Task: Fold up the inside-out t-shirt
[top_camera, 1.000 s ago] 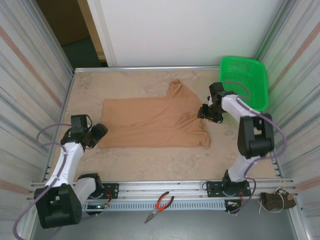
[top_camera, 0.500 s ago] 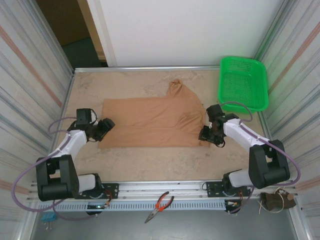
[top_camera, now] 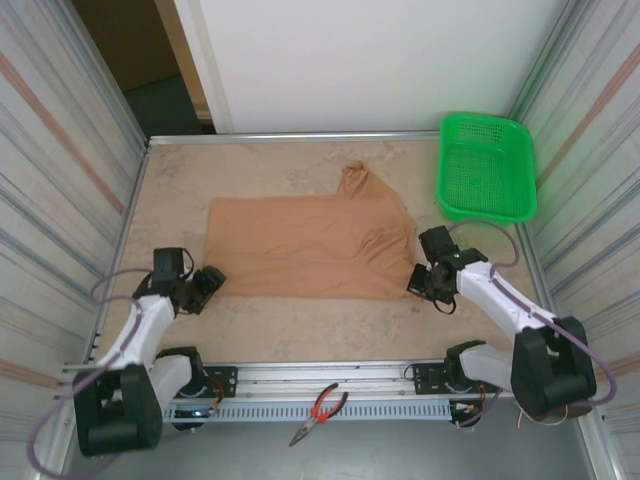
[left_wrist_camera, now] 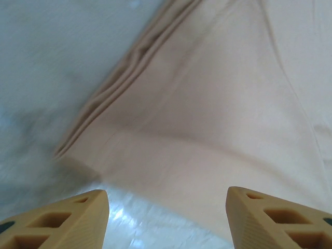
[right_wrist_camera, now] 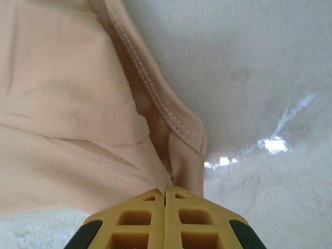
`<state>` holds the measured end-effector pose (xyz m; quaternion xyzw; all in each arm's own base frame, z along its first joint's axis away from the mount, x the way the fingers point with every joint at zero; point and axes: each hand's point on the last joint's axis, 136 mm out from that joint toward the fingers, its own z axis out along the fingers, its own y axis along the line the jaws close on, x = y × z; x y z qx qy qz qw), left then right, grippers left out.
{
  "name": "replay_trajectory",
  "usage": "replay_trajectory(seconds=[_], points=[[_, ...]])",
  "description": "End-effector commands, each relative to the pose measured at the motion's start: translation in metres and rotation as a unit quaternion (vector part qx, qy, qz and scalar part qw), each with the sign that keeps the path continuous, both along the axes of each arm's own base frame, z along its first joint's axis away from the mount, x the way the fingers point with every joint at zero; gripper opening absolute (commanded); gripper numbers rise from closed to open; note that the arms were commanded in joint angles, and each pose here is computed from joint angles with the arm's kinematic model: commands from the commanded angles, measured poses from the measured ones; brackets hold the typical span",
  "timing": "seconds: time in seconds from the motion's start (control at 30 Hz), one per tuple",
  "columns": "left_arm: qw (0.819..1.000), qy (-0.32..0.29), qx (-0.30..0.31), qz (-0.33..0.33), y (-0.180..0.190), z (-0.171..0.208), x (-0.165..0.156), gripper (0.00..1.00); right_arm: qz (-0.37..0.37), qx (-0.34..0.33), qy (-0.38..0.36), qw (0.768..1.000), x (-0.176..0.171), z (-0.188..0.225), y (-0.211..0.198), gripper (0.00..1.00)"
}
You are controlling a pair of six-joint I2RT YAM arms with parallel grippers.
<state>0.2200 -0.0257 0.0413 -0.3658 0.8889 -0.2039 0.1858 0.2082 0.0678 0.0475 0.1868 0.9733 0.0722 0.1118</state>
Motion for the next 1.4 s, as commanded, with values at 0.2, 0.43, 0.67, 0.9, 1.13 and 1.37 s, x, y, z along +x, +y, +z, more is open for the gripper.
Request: replay_trajectory(seconds=[0.2,0.43,0.67,0.9,1.13,1.37], points=[[0.999,-0.049,0.009,0.002,-0.003,0.040,-0.014,0.66,0.000,-0.018,-0.038,0.999,0.015,0.059,-0.004,0.51],[0.991,-0.125,0.033,-0.044,-0.002,0.091,0.060,0.73,0.045,-0.030,-0.092,0.994,0.110,0.126,0.014,0.57],[0.986,-0.122,0.050,-0.101,-0.001,0.099,0.143,0.77,0.053,-0.007,-0.114,0.992,0.205,0.136,0.033,0.58],[0.984,-0.115,0.059,-0.119,0.010,0.092,0.203,0.81,0.042,0.016,-0.103,0.994,0.279,0.098,0.029,0.61],[0.982,-0.122,0.067,-0.126,0.033,0.092,0.232,0.84,0.072,0.053,-0.131,0.987,0.336,0.091,0.054,0.62],[0.982,-0.123,0.065,-0.127,0.044,0.088,0.251,0.85,0.099,0.050,-0.139,0.984,0.363,0.076,0.071,0.62]])
